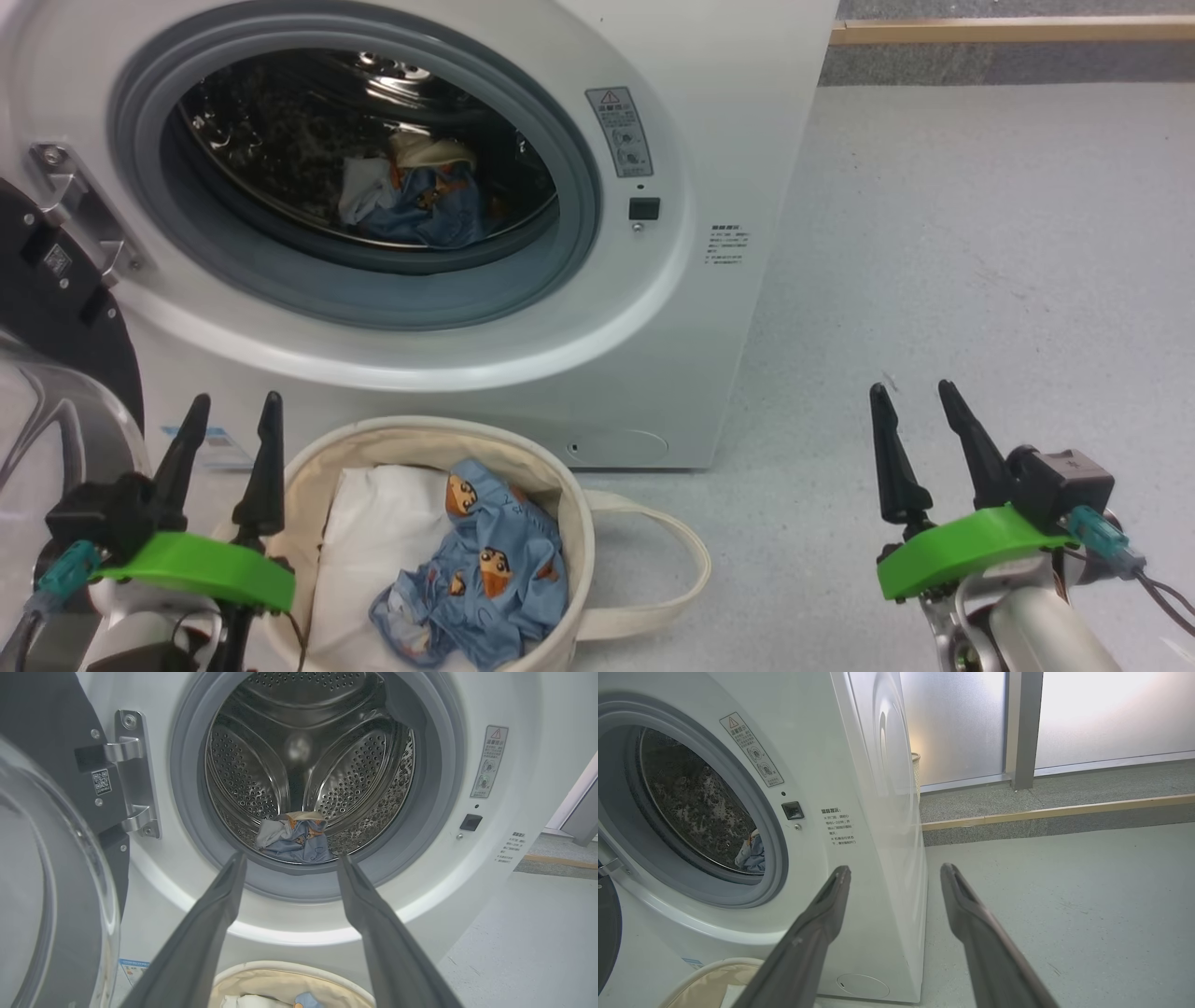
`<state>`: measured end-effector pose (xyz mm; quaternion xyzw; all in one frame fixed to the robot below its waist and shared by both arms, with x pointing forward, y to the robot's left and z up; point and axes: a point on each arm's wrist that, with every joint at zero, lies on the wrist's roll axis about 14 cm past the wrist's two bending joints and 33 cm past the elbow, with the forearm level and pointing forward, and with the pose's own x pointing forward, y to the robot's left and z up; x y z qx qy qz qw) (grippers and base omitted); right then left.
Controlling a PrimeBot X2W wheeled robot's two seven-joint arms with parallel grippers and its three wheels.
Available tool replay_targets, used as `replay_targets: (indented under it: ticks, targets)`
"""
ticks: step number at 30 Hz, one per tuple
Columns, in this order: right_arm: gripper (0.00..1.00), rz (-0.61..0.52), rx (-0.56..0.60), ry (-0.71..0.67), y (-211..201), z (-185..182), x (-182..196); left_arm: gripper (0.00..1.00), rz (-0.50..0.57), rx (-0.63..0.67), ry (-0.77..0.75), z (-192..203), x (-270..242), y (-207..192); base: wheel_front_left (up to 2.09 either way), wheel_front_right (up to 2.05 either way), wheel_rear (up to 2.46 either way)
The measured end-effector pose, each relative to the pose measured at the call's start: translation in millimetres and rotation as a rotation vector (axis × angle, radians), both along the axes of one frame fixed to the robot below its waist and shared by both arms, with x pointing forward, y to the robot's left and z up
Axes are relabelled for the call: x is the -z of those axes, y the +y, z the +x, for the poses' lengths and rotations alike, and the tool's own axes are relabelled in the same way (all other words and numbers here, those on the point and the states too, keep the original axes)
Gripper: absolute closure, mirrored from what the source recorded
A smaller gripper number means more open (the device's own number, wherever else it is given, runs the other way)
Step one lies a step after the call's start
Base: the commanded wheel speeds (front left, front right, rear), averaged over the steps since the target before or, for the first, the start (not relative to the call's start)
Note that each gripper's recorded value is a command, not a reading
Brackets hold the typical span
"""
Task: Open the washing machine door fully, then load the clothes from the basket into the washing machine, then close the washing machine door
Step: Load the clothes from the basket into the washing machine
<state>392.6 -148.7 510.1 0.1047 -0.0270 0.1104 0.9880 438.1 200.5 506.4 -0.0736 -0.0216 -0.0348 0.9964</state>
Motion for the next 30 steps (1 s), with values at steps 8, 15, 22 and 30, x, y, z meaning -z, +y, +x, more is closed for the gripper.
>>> replay_targets:
  ticks: [8,15,22,30]
  targets:
    - [0.00,-0.001,0.000,0.021,-0.4,7.6,7.8,0.00,-0.035,0.025,0.090,6.2,31.0,-16.7,0.00,0.00,0.00]
    - [0.00,-0.016,0.001,0.024,-4.2,29.4,10.8,0.00,-0.065,0.062,0.222,15.4,74.3,-36.0,0.00,0.00,0.00]
    - [0.00,-0.035,0.000,0.053,-6.7,46.6,24.7,0.00,-0.098,0.073,0.379,22.9,124.7,-50.5,0.00,0.00,0.00]
    - [0.00,-0.074,0.004,0.071,-14.5,67.2,38.3,0.00,-0.103,0.120,0.569,17.0,184.0,-76.7,0.00,0.00,0.00]
